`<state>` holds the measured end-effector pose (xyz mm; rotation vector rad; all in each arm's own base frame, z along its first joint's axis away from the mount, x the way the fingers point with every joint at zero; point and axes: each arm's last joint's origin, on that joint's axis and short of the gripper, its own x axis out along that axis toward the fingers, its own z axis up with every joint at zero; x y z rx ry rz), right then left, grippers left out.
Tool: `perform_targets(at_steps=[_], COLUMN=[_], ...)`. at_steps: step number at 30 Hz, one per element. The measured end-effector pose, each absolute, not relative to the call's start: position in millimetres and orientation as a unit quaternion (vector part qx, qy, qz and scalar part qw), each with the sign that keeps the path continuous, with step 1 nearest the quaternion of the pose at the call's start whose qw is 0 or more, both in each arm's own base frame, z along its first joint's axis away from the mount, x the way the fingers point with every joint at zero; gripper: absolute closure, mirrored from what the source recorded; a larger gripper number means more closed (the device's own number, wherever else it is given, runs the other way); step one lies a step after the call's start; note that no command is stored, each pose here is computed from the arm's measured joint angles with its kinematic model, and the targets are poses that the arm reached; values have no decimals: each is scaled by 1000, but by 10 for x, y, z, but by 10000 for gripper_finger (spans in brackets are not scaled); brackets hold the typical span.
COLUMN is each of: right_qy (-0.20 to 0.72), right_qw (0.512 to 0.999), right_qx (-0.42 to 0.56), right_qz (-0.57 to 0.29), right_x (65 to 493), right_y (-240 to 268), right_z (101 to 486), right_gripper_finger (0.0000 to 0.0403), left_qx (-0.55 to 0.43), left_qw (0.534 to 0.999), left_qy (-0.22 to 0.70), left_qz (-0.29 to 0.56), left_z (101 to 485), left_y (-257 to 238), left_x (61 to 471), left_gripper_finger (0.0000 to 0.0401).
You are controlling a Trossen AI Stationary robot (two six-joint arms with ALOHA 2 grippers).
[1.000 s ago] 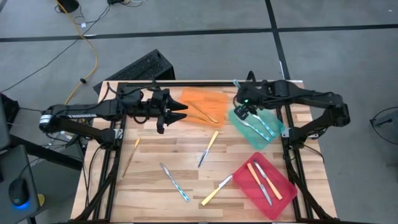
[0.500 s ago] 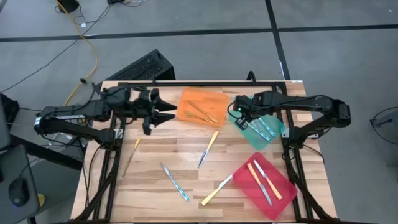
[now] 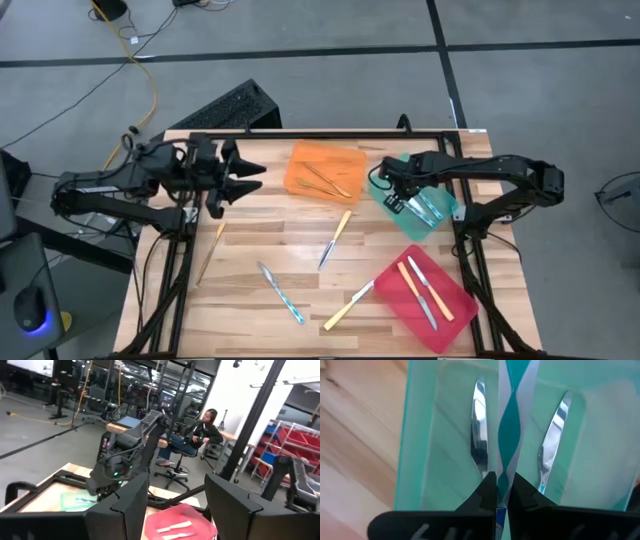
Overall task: Sort silverware by color (type)
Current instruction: Put the top white patterned knife into the blue bin
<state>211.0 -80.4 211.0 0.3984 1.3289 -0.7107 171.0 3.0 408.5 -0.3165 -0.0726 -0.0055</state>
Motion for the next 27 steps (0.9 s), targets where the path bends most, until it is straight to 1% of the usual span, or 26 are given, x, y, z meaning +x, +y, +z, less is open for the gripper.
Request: perform_targets(at_steps=[4, 8, 15, 19, 27], right_qy=[603, 620, 623, 633, 638], right_qw=[705, 693, 682, 671, 662], right_qx=[184, 193, 213, 240, 247], right_qz=[-326, -314, -319, -302, -305], right_x=[2051, 1967, 1858, 1778, 1708], right_y=[-875, -927, -995, -1002, -1005], right_z=[2022, 1935, 1782, 1685, 1594], right_gripper_finger=[378, 378, 378, 378, 365], left_qx=[-140, -131, -119, -102, -95], left_qw=[989, 990, 992, 994, 995], left_qy=[-40, -41, -44, -44, -42], left_qz=[-13, -18, 3, 5, 5], left_z=[4100, 4105, 4105, 4105, 4102], left_y=[-8, -32, -28, -28, -28], left_x=[1684, 1674, 1674, 1674, 1675], left_gripper_finger=[223, 223, 223, 223, 223])
